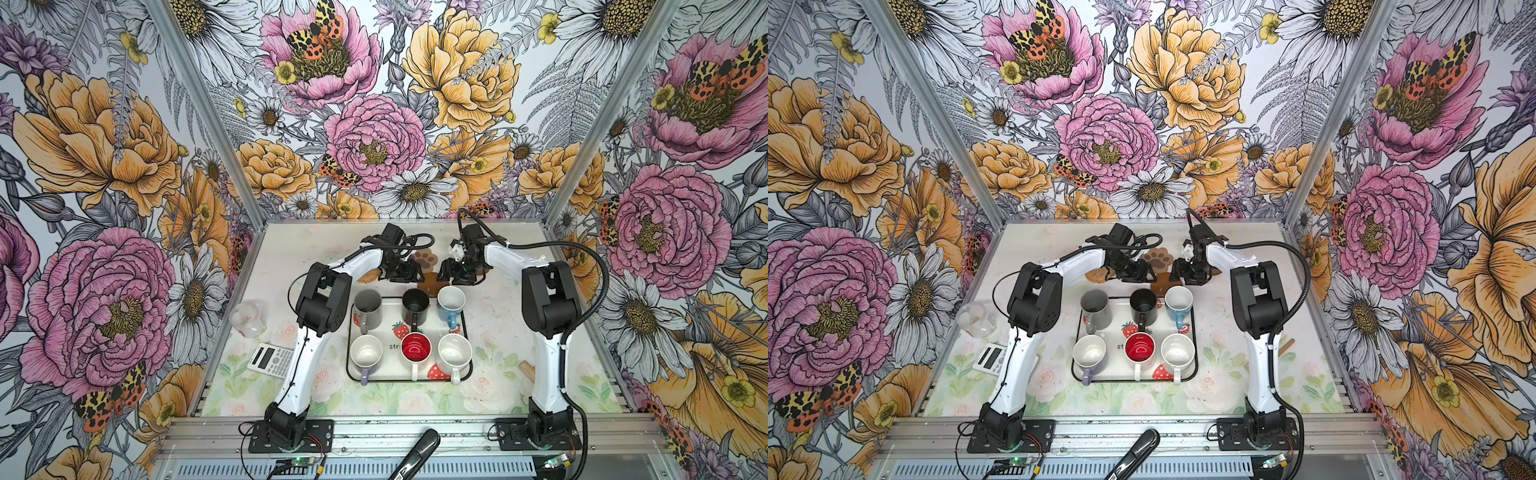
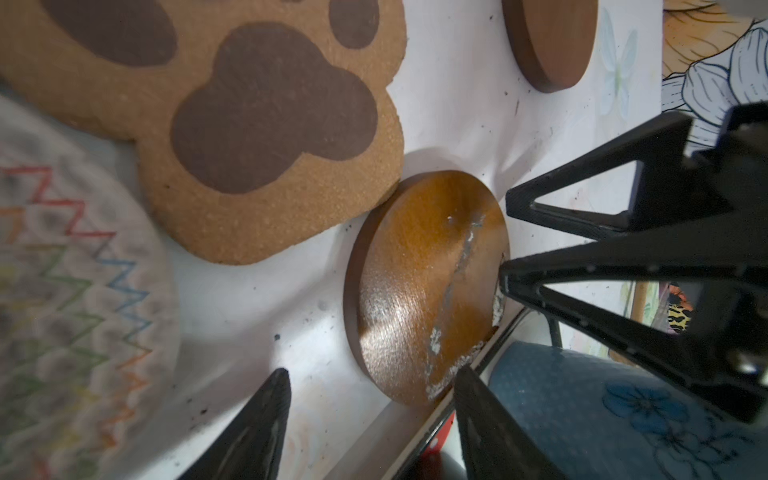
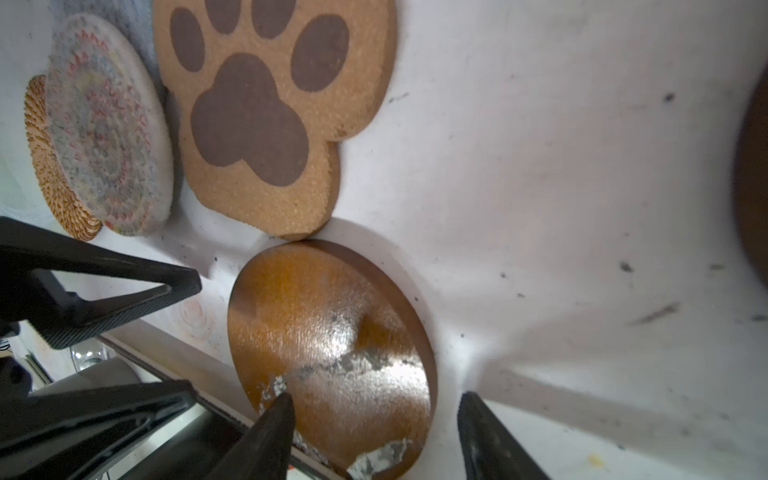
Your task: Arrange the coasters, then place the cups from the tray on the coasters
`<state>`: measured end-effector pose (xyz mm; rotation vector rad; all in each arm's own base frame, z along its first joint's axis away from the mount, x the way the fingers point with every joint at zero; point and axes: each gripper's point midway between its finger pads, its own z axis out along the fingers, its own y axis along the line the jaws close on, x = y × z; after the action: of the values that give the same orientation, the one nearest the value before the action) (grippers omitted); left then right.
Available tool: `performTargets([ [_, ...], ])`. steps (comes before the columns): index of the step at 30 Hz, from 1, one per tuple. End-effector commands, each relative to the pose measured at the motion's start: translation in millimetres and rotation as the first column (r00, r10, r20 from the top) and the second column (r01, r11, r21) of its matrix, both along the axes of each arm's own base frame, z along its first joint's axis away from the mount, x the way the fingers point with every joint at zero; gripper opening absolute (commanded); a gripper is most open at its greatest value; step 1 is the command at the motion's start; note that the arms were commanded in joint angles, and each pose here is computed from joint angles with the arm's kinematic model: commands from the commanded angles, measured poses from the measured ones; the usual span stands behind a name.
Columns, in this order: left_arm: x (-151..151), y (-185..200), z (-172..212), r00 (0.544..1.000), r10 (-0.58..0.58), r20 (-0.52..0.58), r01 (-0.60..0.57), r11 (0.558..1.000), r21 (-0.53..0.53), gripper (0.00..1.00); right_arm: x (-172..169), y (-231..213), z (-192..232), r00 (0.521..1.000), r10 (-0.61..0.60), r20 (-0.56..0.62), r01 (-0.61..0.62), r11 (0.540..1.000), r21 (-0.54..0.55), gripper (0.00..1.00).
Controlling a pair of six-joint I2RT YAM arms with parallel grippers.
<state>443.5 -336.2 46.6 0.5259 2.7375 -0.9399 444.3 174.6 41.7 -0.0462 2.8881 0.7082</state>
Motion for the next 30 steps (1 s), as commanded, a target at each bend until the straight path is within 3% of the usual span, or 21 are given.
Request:
performTargets([
  [1, -5.3, -12.1, 5.6, 0.999, -0.048, 0.012, 0.048, 0.999, -0.019, 0.63, -2.1, 10.3, -7.4, 1.0, 0.008, -0.012, -0.008, 0.999, 0.039, 0.65],
  [30, -24.9, -32.8, -27.2, 0.991, -0.076, -0.107, 0.071, 0.996, -0.053, 0.52, -13.1, 27.1, -36.4, 0.995, 0.015, -0.094, -0.004, 0.992, 0.124, 0.58],
])
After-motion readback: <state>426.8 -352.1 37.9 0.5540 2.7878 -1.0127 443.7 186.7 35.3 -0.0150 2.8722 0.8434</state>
